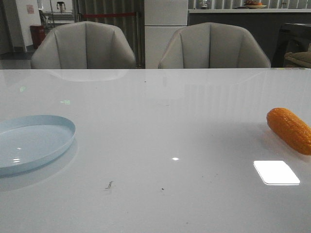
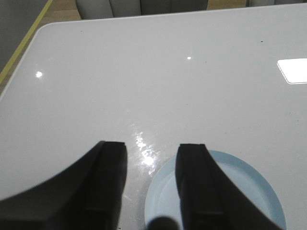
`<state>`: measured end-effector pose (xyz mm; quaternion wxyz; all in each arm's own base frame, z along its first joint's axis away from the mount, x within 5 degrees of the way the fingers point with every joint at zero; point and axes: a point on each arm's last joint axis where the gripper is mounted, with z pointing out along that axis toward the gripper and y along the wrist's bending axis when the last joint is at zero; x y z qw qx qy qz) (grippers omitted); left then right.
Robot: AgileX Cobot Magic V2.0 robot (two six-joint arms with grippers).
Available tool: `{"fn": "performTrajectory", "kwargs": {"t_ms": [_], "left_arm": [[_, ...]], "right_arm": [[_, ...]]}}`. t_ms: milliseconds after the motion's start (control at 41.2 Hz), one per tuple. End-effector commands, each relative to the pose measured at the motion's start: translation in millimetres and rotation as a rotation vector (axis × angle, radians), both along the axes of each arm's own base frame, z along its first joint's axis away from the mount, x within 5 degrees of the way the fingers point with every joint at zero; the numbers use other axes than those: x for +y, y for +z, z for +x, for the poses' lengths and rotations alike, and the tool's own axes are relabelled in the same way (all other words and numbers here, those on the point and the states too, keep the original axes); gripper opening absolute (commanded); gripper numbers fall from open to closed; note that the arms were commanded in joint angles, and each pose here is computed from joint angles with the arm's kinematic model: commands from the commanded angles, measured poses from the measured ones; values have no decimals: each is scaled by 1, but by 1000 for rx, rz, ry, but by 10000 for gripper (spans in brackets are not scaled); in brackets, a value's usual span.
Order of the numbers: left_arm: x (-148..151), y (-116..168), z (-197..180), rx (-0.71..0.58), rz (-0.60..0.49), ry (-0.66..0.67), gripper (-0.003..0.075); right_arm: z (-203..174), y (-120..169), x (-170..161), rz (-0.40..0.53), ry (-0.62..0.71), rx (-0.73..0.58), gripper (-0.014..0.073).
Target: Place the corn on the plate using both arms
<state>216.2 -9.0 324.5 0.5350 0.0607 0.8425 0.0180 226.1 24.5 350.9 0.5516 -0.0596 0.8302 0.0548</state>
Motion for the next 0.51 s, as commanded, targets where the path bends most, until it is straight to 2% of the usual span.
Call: {"fn": "performTrajectory", "kwargs": {"t_ms": [0, 121, 194, 340, 486], "left_arm": [[0, 23, 2, -141, -28, 6, 447], [0, 21, 2, -125, -28, 7, 445], [1, 17, 5, -72, -25, 12, 446], [11, 4, 24, 130, -66, 71, 446], [29, -8, 51, 356, -167, 154, 446]], "right_arm": [[0, 20, -1, 8, -17, -110, 559], [-1, 19, -1, 7, -13, -95, 559], [-2, 17, 0, 6, -6, -72, 559], [-4, 12, 2, 33, 11, -10, 559], [-6, 9, 4, 51, 26, 41, 559]]}}
